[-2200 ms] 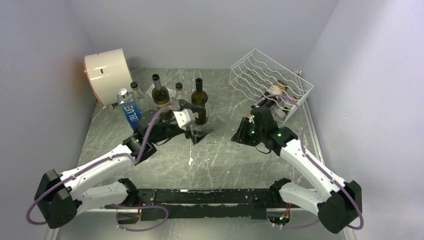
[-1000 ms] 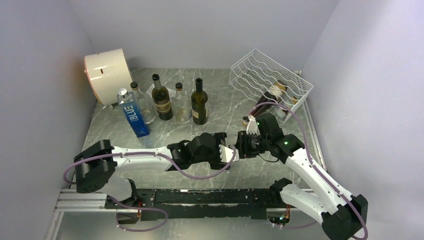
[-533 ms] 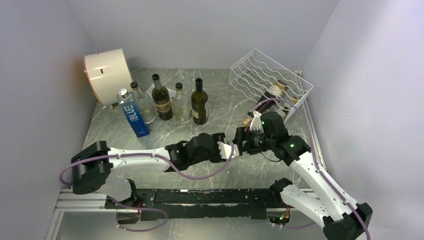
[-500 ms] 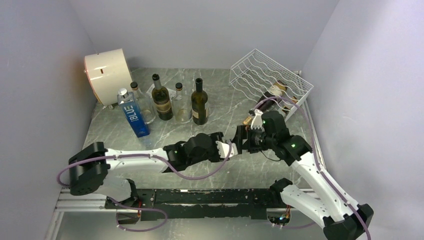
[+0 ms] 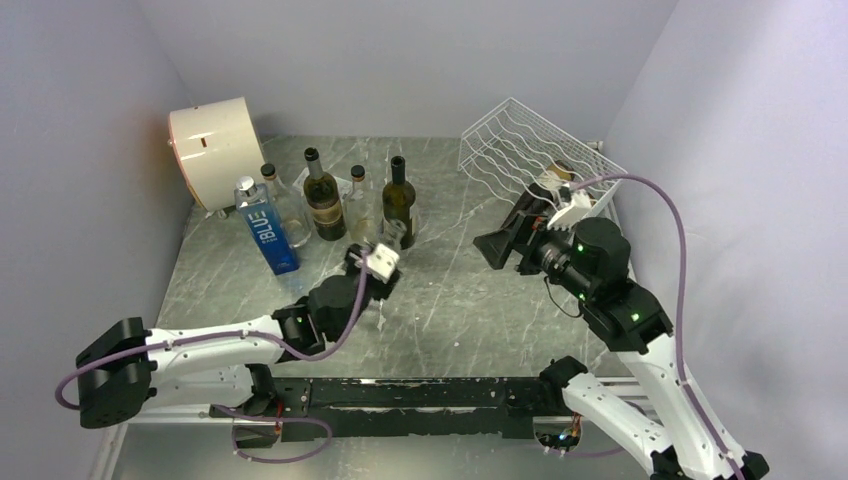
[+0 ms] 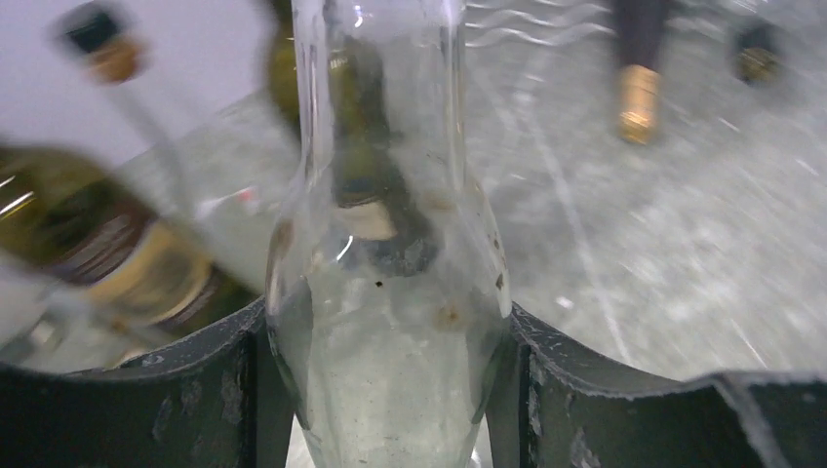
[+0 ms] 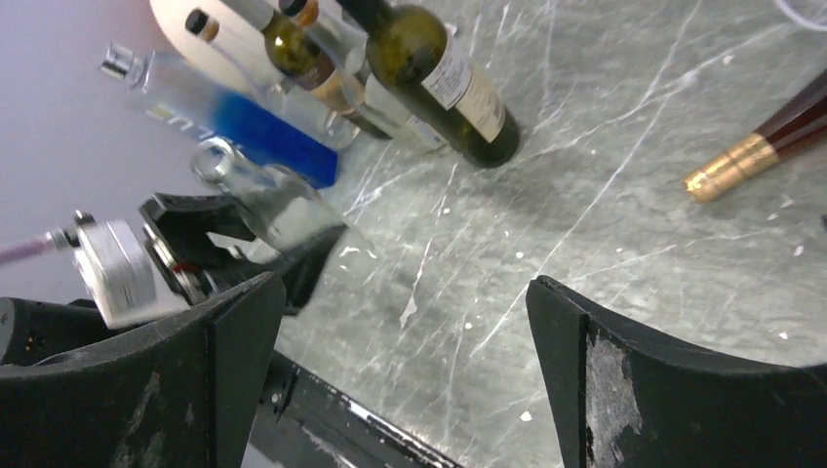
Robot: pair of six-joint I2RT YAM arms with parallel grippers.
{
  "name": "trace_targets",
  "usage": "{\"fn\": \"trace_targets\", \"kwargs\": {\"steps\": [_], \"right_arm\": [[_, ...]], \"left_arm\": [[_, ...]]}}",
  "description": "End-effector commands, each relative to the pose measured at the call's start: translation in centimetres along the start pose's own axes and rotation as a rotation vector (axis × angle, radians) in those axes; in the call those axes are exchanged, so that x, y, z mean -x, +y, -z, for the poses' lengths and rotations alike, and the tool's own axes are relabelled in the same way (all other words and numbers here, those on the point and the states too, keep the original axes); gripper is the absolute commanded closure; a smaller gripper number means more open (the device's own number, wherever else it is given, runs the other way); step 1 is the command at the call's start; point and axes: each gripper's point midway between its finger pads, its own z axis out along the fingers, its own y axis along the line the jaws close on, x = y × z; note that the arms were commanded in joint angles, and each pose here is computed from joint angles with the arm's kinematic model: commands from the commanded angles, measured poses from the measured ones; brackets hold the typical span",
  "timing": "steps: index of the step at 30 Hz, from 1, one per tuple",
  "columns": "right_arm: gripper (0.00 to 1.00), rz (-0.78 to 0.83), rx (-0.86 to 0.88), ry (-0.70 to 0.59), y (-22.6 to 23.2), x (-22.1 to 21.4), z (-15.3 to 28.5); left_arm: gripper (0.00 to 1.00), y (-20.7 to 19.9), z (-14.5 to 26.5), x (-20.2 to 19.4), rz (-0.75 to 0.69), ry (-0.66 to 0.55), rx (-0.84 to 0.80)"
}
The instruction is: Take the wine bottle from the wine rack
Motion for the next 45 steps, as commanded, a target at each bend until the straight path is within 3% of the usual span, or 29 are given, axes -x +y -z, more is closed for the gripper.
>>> {"fn": "trace_targets", "kwargs": {"steps": [1, 4, 7, 17, 22, 33, 39, 45], "right_arm": [[0.0, -0.005, -0.114, -0.089, -2.2, 1.0, 0.7], [0.0, -0.018, -0.128, -0.066, -2.8, 0.0, 0.7], [0.0, -0.031, -0.139, -0.059, -3.2, -0.5, 0.7], [0.0, -0.018, -0.164, -0.047, -3.5, -0.5, 1.0], [0.0, -0.014, -0.179, -0.044, -3.8, -0.6, 1.3], [0.0, -0.019, -0.194, -0.034, -4.2, -1.1, 1.1], [0.0, -0.023, -0.204, -0.022, -4.6, -1.6, 0.9], [0.0, -0.034, -0.202, -0.01, -4.9, -2.3, 0.5]], "left_arm": [[0.93, 10.0, 1.2, 2.7, 0.31, -0.118, 0.465], [0.93, 14.0, 0.9, 1.3, 0.43, -0.081, 0.622], [0.93, 16.2, 0.3, 1.1, 0.474, -0.121, 0.696], [0.93, 19.4, 0.0, -0.2, 0.336, -0.296, 0.865], [0.93, 20.5, 0.5, -1.0, 0.247, -0.306, 0.985], [0.93, 19.2, -1.7, -3.8, 0.262, -0.253, 0.872], [0.93, 18.8, -3.0, -6.6, 0.413, -0.156, 0.712], [0.92, 18.9, -2.0, -7.1, 0.395, -0.185, 0.687]]}}
